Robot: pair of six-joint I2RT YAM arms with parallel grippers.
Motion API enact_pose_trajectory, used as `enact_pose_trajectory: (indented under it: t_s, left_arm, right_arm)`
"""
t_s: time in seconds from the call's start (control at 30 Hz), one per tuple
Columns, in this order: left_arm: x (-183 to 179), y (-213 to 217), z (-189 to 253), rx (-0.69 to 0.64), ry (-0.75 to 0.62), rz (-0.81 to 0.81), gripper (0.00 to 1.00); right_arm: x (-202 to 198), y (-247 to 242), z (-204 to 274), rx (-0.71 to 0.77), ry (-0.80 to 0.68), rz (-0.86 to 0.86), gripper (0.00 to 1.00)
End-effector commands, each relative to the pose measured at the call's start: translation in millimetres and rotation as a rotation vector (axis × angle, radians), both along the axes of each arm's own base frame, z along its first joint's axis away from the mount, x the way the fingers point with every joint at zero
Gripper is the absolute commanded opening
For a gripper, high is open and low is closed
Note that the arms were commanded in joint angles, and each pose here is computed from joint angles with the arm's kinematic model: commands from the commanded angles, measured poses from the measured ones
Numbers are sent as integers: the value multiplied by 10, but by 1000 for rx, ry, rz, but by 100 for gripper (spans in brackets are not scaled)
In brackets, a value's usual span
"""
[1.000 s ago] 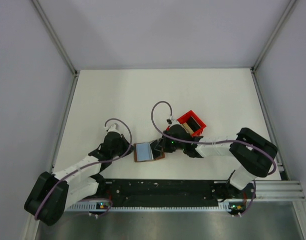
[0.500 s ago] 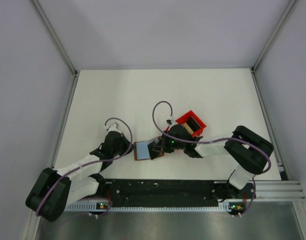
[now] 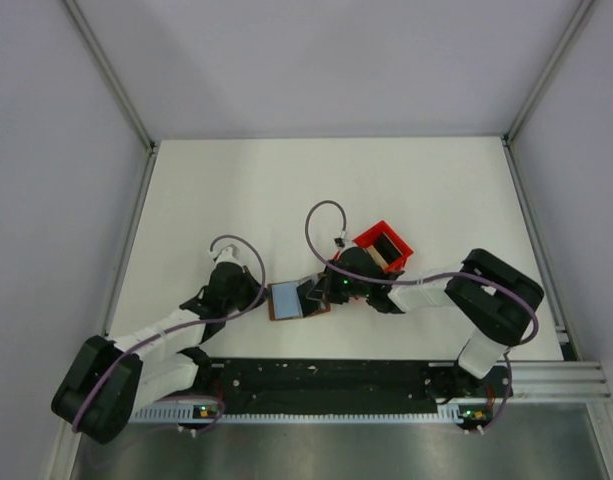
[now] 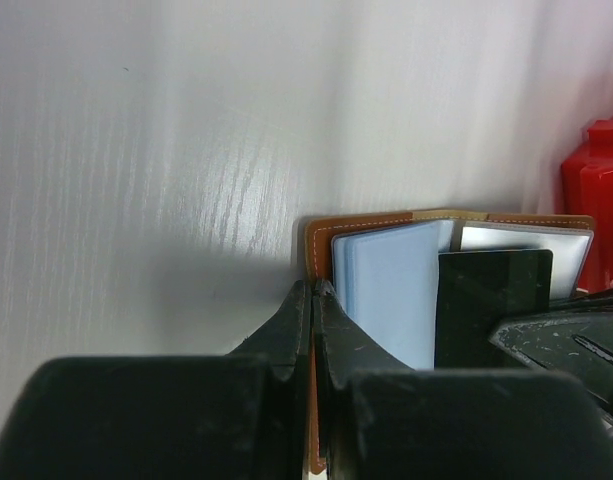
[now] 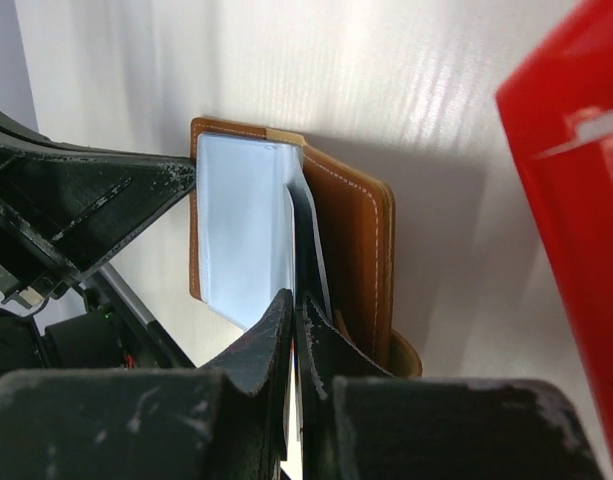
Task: Put the credit cards into the card holder
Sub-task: Insert the credit card into the card holder.
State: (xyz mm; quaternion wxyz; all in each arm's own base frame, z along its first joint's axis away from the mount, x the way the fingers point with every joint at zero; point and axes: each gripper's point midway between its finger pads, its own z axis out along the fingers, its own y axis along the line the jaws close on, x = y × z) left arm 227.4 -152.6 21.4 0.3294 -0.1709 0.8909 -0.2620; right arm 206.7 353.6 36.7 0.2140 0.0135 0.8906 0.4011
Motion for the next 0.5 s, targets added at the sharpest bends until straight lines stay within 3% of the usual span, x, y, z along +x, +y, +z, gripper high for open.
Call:
enact_pose_trajectory:
  t_s: [0.0, 0.47]
  left_arm:
    - [12, 33, -28, 37, -8, -11, 0]
    - [7, 34, -40, 39, -7, -15, 0]
  right_arm:
    - [80, 195, 57, 61, 0, 36, 0]
    - [197, 200, -42, 38, 9, -25, 0]
